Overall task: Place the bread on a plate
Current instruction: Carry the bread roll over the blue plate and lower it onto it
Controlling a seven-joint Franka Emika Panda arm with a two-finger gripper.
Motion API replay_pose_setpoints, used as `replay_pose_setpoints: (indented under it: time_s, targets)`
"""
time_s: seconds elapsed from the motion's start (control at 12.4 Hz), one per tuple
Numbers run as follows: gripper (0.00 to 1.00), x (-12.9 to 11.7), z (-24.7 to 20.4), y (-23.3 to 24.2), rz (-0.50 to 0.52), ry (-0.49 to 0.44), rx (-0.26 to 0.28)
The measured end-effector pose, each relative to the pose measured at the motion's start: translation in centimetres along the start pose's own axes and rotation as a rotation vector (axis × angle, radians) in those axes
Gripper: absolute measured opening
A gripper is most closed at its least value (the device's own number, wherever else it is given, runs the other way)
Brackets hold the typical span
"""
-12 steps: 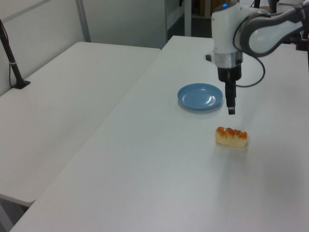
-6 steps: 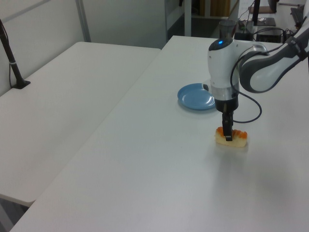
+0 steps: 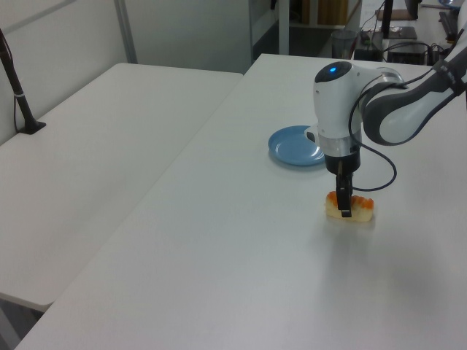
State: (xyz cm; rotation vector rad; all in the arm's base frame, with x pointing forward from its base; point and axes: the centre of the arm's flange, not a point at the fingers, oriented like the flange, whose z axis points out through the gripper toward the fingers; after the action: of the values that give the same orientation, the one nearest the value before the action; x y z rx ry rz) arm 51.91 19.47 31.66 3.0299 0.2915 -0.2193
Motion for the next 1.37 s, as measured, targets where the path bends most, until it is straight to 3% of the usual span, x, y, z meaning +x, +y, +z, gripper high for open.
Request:
replay_pose_setpoints:
  time_s: [0.08,0.16,0.32,0.48,0.73,0.97,1.13,1.37]
  targets:
    - [0.95,0.2,0.6,0.0,-0.004,-0.001,-0.007]
    - [0.86,0.3,1.0,0.0,-0.008,-0.003,-0.012]
    - [0.53,0.5,1.0,0.0,-0.008,0.0,-0.013]
    - [0.27,1.2,-0.3,0.4,0.001,0.029,-0.008]
    - [0.25,3.4,-4.5,5.3,-0.008,0.098,0.0]
    - [0.3,5.2,-10.5,17.7,0.023,0.185,-0.017]
    - [0.31,6.6,-10.2,21.4,0.066,0.192,-0.025]
    - [0.33,10.0,-5.5,25.4,0.117,0.147,-0.036]
